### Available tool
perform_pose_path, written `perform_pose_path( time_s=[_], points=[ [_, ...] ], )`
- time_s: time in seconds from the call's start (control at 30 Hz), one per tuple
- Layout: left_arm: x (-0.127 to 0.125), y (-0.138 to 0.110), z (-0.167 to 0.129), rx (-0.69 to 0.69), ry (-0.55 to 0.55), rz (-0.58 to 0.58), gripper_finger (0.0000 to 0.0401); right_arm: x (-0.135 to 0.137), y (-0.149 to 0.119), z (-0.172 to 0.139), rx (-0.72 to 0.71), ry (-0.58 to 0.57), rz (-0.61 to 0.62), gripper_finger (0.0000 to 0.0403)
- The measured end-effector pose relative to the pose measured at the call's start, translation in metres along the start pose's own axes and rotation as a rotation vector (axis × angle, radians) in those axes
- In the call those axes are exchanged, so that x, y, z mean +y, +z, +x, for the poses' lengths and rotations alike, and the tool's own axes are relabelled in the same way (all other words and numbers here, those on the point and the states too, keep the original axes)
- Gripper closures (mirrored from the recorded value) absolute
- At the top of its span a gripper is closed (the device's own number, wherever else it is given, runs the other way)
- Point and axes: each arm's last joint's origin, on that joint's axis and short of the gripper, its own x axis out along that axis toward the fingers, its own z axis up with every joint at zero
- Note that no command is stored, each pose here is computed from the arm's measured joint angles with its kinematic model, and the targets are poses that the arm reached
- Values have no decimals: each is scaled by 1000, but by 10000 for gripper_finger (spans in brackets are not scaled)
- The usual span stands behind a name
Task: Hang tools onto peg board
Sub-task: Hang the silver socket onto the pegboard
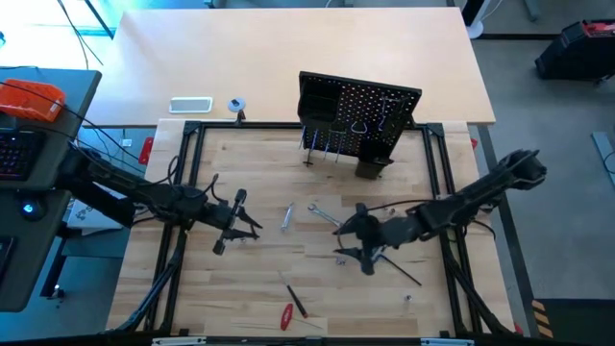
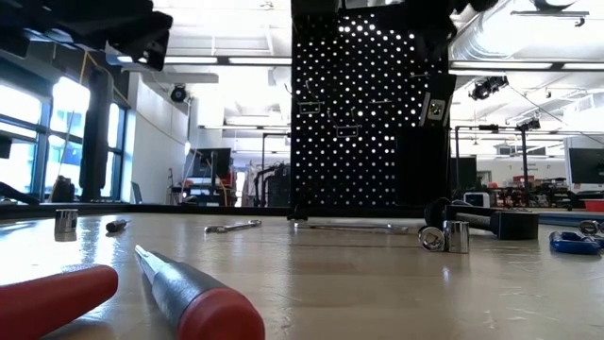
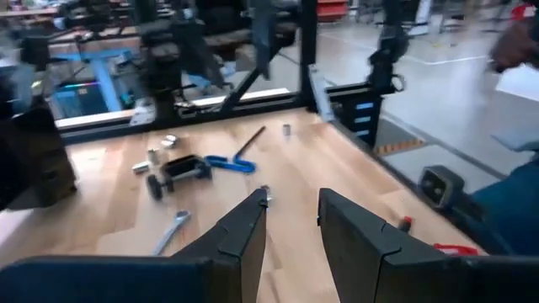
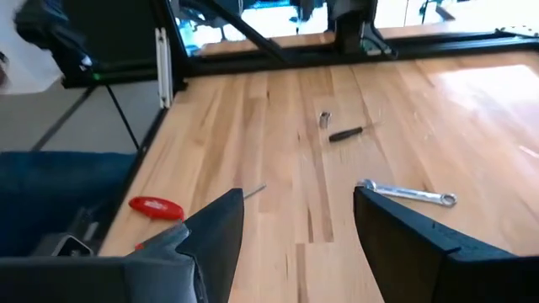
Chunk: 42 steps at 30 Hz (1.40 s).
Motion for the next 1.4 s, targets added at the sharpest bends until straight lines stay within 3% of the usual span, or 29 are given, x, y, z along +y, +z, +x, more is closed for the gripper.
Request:
perform_pose_path(
  time_s=[0.17, 0.33, 0.5, 0.9, 1.4],
  points=[
    [4, 4, 0, -35, 121, -5, 296, 3, -13, 22, 11, -10, -11, 183],
    [3, 0, 0, 12, 89, 38, 296, 6, -25, 40, 9, -13, -29, 183],
    [4, -11, -1, 119, 146, -3, 296, 5, -36, 50, 31, -68, -43, 183],
    [0, -16, -10, 241, 197, -56, 296, 2, -35, 53, -20, -203, -96, 183],
    [-12, 6, -19, 264, 349, 51, 296, -1, -29, 51, -90, -338, -120, 183]
  ],
)
